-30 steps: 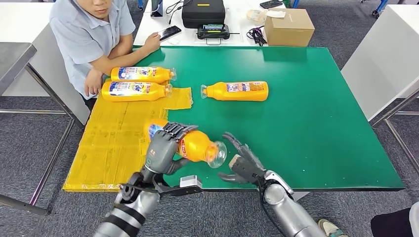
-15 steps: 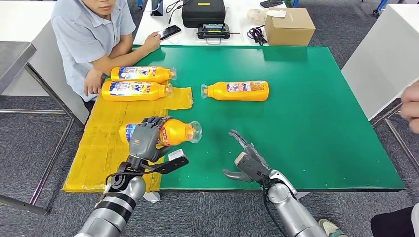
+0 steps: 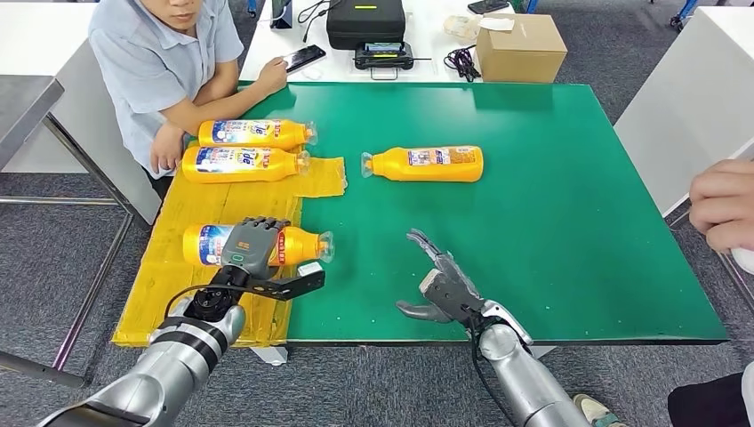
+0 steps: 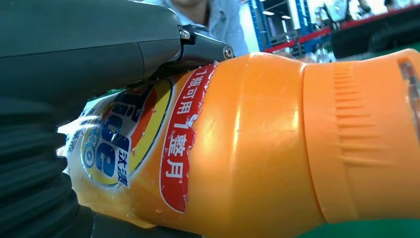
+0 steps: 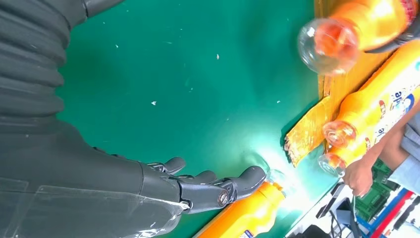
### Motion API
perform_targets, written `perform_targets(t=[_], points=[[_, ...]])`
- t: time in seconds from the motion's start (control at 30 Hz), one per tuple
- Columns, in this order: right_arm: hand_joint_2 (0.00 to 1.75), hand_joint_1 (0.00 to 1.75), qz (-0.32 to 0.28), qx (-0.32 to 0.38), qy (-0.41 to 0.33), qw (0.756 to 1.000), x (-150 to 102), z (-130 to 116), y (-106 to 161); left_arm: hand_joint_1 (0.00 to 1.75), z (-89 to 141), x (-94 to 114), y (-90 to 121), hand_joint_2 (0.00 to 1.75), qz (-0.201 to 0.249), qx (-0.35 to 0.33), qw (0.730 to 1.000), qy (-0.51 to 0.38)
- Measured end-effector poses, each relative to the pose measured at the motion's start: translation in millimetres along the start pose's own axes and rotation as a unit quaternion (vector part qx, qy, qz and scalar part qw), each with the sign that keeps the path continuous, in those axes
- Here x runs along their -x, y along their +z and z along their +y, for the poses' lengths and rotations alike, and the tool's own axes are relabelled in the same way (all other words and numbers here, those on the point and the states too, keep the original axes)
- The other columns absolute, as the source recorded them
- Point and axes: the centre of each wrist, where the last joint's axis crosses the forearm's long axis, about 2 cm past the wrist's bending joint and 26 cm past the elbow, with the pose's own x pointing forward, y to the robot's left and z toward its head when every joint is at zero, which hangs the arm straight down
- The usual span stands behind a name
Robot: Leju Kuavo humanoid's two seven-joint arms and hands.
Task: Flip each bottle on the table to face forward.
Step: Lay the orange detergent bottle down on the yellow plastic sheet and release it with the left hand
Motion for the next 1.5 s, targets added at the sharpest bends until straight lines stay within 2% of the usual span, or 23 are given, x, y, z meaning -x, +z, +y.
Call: perform_targets(t=[0.37,0.4,0.5,0.53,0.87,1.17,1.37,1.5], points=[[1.75,0.00,-0.001,-0.001,-0.001,1.000,0,1,-2,1.73,-3,16,-2,1.75,-0.010,0.031,0.999,-0.038],[1.75,0.00,-0.002,-0.001,-0.001,1.000,0,1,-2,1.44,-3,17,-3,1.75,-0.011,0.035,0.999,-0.037],[1.75,0.00,-0.002,0.000,-0.001,1.000,0,1,-2,0.19,-3,20,-3,1.75,-0.012,0.040,0.998,-0.035],[1.75,0.00,-0.002,0.001,-0.001,1.000,0,1,-1,0.03,-3,20,-3,1.75,-0.013,0.040,0.998,-0.037],[1.75,0.00,0.000,0.007,-0.003,1.000,1,-1,1,0.00,-2,21,-5,1.75,-0.028,0.065,0.997,-0.042],[1.75,0.00,0.001,0.011,-0.002,1.000,2,-2,1,0.00,5,24,-15,1.75,-0.030,0.125,0.992,-0.018],[1.75,0.00,0.001,0.012,-0.001,1.000,2,-3,1,0.00,5,24,-16,1.75,-0.034,0.129,0.991,-0.007],[1.75,0.00,0.001,0.014,0.000,1.000,2,-4,2,0.00,4,24,-14,1.75,-0.038,0.108,0.993,-0.003]])
